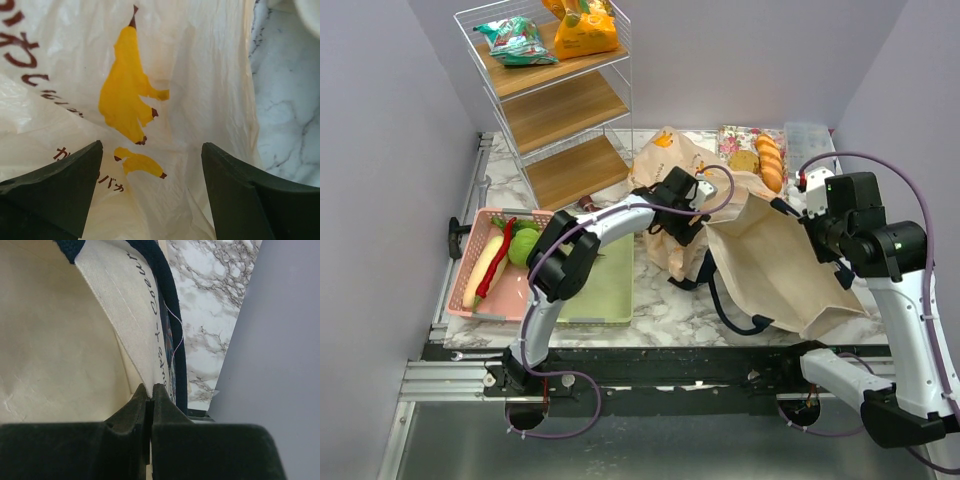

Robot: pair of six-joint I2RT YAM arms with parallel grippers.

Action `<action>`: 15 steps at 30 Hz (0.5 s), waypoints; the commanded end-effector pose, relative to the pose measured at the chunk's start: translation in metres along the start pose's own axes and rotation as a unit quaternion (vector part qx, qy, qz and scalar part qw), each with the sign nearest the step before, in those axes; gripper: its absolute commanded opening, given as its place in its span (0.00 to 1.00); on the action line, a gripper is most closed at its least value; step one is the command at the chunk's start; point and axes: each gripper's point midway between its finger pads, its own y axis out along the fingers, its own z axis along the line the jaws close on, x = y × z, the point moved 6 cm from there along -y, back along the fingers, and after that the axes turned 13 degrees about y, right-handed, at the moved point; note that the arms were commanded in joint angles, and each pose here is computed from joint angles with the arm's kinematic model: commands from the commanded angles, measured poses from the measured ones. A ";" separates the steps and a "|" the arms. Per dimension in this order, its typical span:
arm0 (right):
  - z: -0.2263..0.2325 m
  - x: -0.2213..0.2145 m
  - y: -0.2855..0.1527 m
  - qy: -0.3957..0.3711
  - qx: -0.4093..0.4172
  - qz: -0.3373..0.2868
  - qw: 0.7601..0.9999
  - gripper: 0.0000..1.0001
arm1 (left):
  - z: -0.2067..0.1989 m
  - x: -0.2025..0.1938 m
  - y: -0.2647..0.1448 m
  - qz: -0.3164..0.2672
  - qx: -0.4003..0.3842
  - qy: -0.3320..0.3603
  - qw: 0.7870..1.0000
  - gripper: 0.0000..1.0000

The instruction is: Untie the knot of the grocery bags and take out the mixed food

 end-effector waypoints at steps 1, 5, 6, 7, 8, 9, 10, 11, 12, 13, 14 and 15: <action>-0.003 -0.002 -0.002 -0.004 -0.006 0.018 1.000 0.01 | 0.006 -0.003 -0.006 0.052 0.085 0.014 0.995 0.79; -0.002 -0.001 -0.001 -0.011 -0.004 0.019 1.000 0.01 | -0.002 -0.023 -0.023 0.106 0.073 -0.030 0.991 0.65; -0.002 -0.001 -0.001 -0.011 -0.003 0.018 1.000 0.01 | -0.010 -0.032 -0.027 0.113 0.053 -0.042 0.991 0.66; -0.002 -0.001 0.000 -0.012 -0.003 0.018 1.000 0.01 | -0.016 -0.038 -0.032 0.115 0.046 -0.055 0.991 0.67; -0.002 -0.002 0.000 -0.012 -0.001 0.017 1.000 0.01 | -0.026 -0.048 -0.034 0.120 0.025 -0.068 0.990 0.68; -0.002 -0.002 0.000 -0.012 0.000 0.017 1.000 0.01 | -0.033 -0.054 -0.036 0.120 0.016 -0.075 0.990 0.71; -0.001 -0.002 0.000 -0.012 0.003 0.018 1.000 0.01 | -0.041 -0.067 -0.037 0.130 0.008 -0.081 0.988 0.75; 0.000 -0.003 0.001 -0.011 0.006 0.017 1.000 0.01 | -0.050 -0.077 -0.036 0.136 -0.001 -0.084 0.987 0.80; 0.001 -0.003 0.001 -0.011 0.010 0.017 1.000 0.01 | -0.056 -0.086 -0.034 0.146 -0.009 -0.086 0.985 0.88; 0.002 -0.003 0.002 -0.011 0.012 0.019 1.000 0.01 | -0.063 -0.097 -0.032 0.159 -0.020 -0.089 0.983 0.97; 0.002 -0.003 0.003 -0.012 0.014 0.020 1.000 0.01 | -0.068 -0.105 -0.029 0.167 -0.031 -0.088 0.981 0.98; 0.002 -0.003 0.003 -0.012 0.013 0.019 1.000 0.01 | -0.074 -0.112 -0.026 0.177 -0.041 -0.085 0.980 0.98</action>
